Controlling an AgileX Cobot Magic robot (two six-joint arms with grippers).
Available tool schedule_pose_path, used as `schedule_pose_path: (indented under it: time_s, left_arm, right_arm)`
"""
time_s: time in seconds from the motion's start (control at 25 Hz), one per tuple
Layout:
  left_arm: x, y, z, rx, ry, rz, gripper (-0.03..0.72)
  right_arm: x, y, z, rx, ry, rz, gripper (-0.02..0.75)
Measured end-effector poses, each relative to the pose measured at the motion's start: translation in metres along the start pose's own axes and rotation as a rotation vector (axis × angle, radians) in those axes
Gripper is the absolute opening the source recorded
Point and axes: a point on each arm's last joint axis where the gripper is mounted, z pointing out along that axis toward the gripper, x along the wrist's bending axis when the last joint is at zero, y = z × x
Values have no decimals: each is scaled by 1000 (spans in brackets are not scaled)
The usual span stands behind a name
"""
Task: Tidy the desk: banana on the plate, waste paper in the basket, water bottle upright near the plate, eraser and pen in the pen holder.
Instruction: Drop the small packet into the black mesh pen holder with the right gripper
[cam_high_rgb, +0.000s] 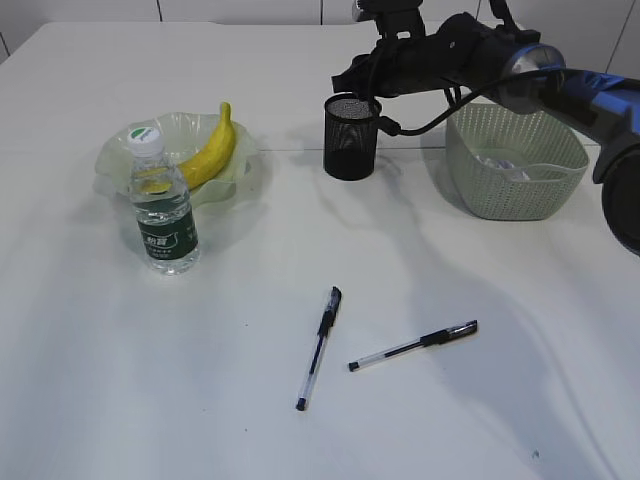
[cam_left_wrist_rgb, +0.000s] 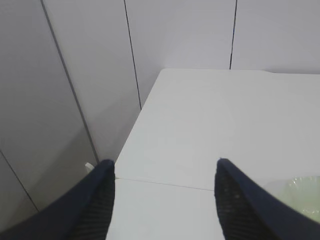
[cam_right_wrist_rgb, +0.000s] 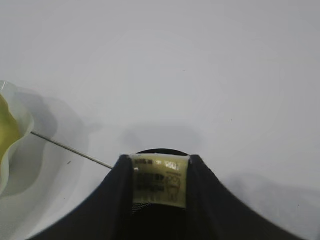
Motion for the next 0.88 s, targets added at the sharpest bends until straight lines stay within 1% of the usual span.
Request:
schedule_pose_path:
  time_s: [0.24, 0.88]
  left_arm:
    - [0, 0, 0, 0, 0, 0, 436]
    - [0, 0, 0, 0, 0, 0, 433]
  right_arm:
    - [0, 0, 0, 0, 0, 0, 224]
    - [-1, 0, 0, -1, -10, -18, 263]
